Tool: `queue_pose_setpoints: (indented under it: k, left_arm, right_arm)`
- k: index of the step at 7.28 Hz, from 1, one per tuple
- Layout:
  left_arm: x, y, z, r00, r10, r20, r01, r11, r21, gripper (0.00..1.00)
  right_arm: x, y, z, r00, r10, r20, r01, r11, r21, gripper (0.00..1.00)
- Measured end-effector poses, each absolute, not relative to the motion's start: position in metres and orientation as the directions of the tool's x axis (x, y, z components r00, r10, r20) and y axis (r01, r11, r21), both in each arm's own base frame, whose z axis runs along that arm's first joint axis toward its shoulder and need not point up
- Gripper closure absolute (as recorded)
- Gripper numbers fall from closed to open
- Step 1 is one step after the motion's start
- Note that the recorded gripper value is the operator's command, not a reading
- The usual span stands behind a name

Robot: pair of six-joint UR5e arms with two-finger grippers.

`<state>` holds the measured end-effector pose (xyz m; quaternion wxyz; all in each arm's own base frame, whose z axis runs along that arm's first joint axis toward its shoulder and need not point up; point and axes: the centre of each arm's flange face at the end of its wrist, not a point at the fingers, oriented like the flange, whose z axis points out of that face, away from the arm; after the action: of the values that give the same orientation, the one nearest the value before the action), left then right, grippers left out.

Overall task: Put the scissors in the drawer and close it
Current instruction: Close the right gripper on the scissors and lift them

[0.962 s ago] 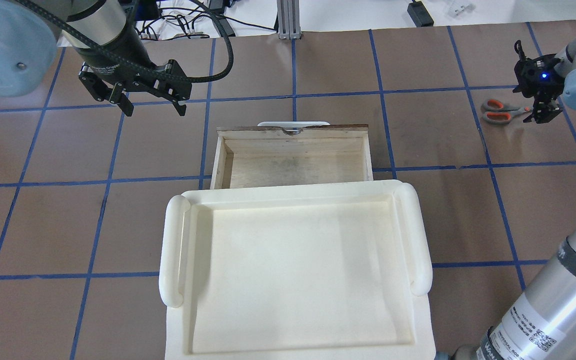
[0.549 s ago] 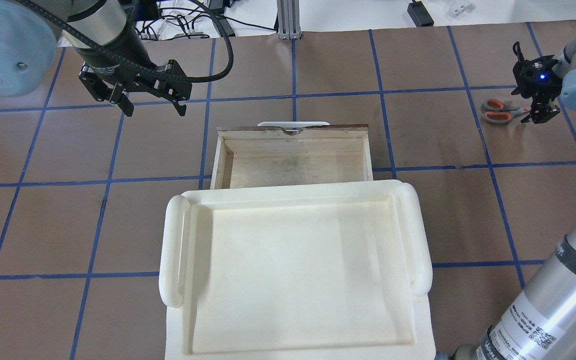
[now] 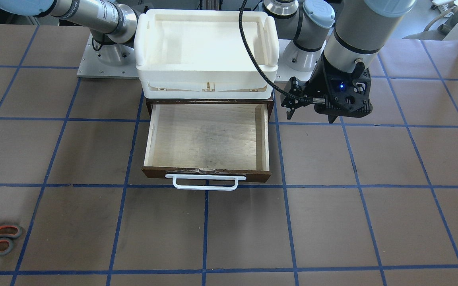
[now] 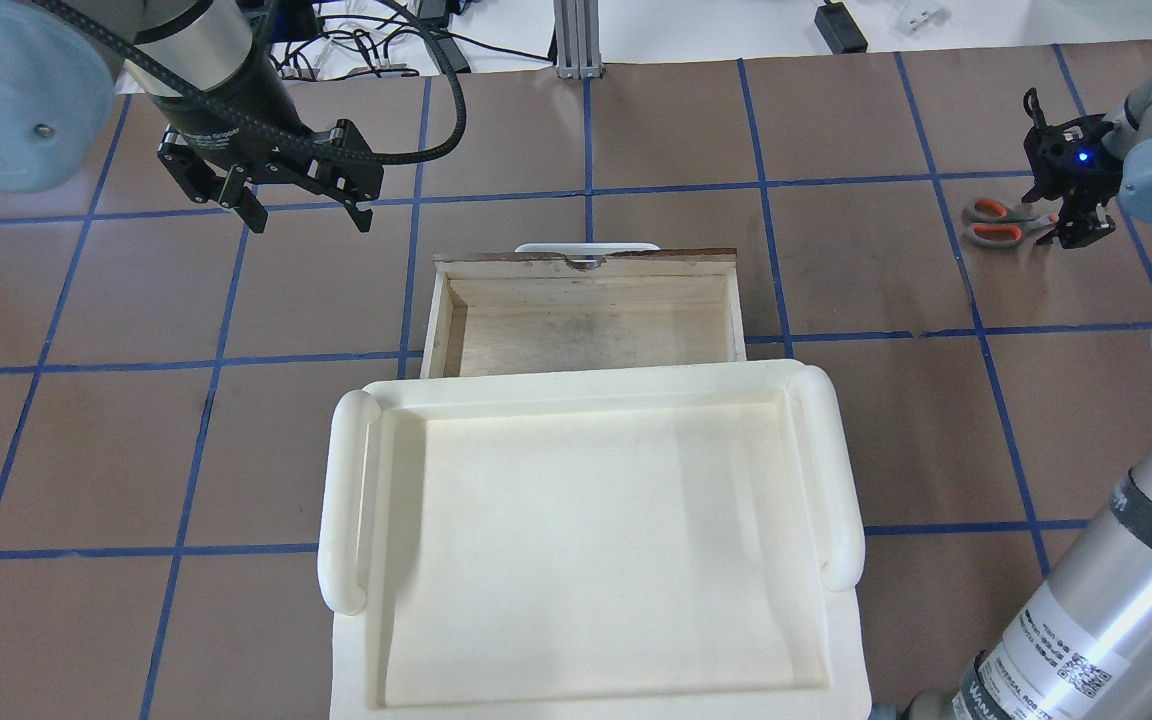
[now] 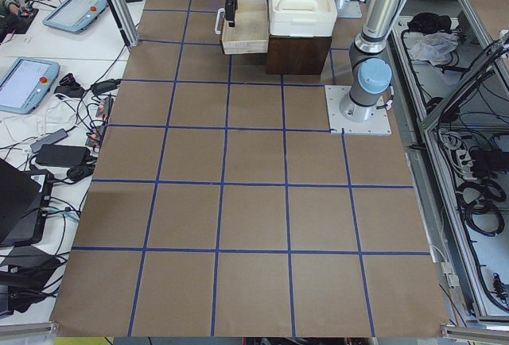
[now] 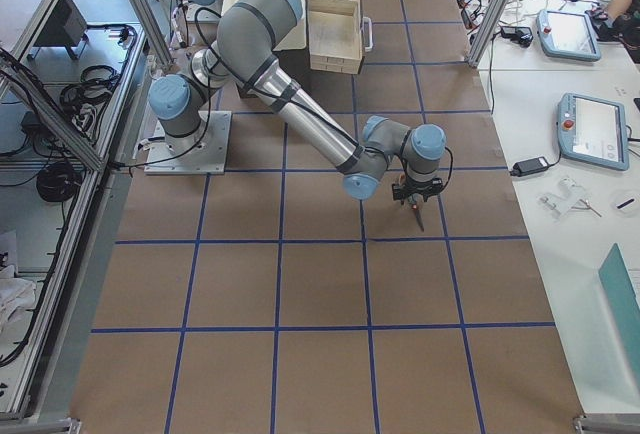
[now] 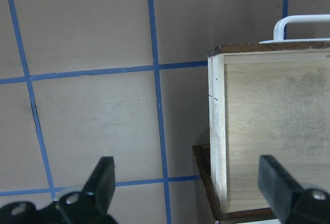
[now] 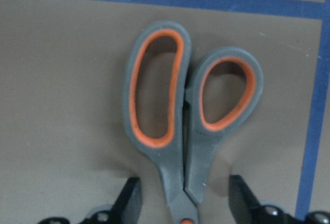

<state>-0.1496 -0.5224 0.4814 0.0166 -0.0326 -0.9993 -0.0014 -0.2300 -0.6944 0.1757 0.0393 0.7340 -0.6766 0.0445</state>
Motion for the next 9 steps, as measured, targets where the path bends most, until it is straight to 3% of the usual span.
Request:
queue_pose_setpoints:
  k: [5,9]
  left_arm:
    - [-0.150,-0.523,0.481,-0.997,0.064,0.035,0.064,0.998,0.001,0.00]
    - [-0.150,-0.522,0.482,-0.997,0.065,0.034,0.065,0.998,0.000,0.00]
  right_arm:
    - [-0.226,-0.694,0.192,0.097,-0.989,0.112,-0.995,-0.093,0.040,1.00]
    - [-0.194,-0.684,0.265,0.088,-0.989,0.121,-0.996,-0.085,0.031,1.00]
